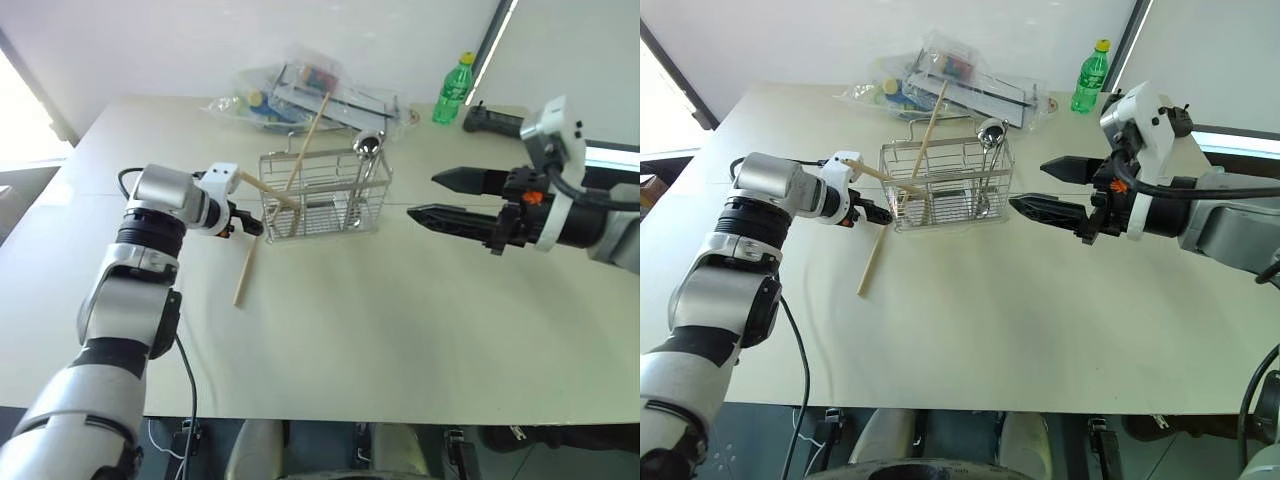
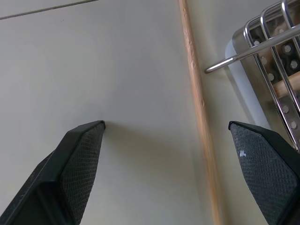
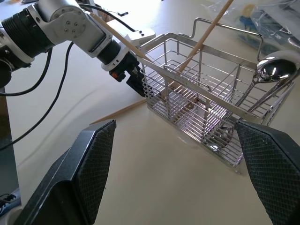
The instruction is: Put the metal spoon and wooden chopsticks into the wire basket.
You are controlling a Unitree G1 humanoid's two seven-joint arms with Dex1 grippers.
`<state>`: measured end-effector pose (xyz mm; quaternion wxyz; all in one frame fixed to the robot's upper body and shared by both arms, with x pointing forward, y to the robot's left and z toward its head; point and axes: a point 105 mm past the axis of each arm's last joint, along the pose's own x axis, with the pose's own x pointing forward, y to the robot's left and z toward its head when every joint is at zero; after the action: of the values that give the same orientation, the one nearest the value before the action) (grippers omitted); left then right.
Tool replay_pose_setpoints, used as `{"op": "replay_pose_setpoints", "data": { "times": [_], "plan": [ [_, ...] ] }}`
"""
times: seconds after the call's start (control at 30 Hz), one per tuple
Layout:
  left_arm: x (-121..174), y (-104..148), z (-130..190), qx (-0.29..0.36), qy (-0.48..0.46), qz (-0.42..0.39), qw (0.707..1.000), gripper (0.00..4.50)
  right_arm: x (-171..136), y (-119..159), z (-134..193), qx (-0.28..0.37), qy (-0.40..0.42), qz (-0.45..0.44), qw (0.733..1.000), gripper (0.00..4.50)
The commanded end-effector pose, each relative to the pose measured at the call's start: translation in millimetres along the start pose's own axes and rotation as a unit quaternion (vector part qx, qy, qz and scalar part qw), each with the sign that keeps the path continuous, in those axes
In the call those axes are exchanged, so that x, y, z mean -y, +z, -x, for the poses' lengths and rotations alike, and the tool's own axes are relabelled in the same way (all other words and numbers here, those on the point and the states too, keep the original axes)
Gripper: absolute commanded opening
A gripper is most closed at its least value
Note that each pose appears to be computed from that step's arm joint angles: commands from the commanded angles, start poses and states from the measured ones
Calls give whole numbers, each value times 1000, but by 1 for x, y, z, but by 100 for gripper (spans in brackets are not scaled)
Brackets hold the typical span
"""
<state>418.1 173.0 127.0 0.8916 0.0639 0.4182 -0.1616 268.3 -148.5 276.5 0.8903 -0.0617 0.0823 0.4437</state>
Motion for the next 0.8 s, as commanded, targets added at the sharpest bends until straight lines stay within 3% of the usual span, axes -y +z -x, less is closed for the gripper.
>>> {"op": "replay_pose_setpoints", "data": {
  "times": [0.03,0.17,0.5,0.6,0.8],
  "plan": [
    [-3,-1,-4,-9,23,-32,999,446,-1,12,2,21,-3,12,1000,417],
    [2,5,-5,-7,27,-65,997,446,0,13,0,28,-5,9,1000,417],
    [-1,2,-7,-18,25,-62,998,446,0,13,-1,35,-14,6,999,417],
    [1,2,-7,-17,21,-57,998,368,1,14,-1,37,-17,5,999,417],
    [3,0,-8,-21,14,-47,999,67,2,14,-1,36,-17,3,999,417]
  ]
}}
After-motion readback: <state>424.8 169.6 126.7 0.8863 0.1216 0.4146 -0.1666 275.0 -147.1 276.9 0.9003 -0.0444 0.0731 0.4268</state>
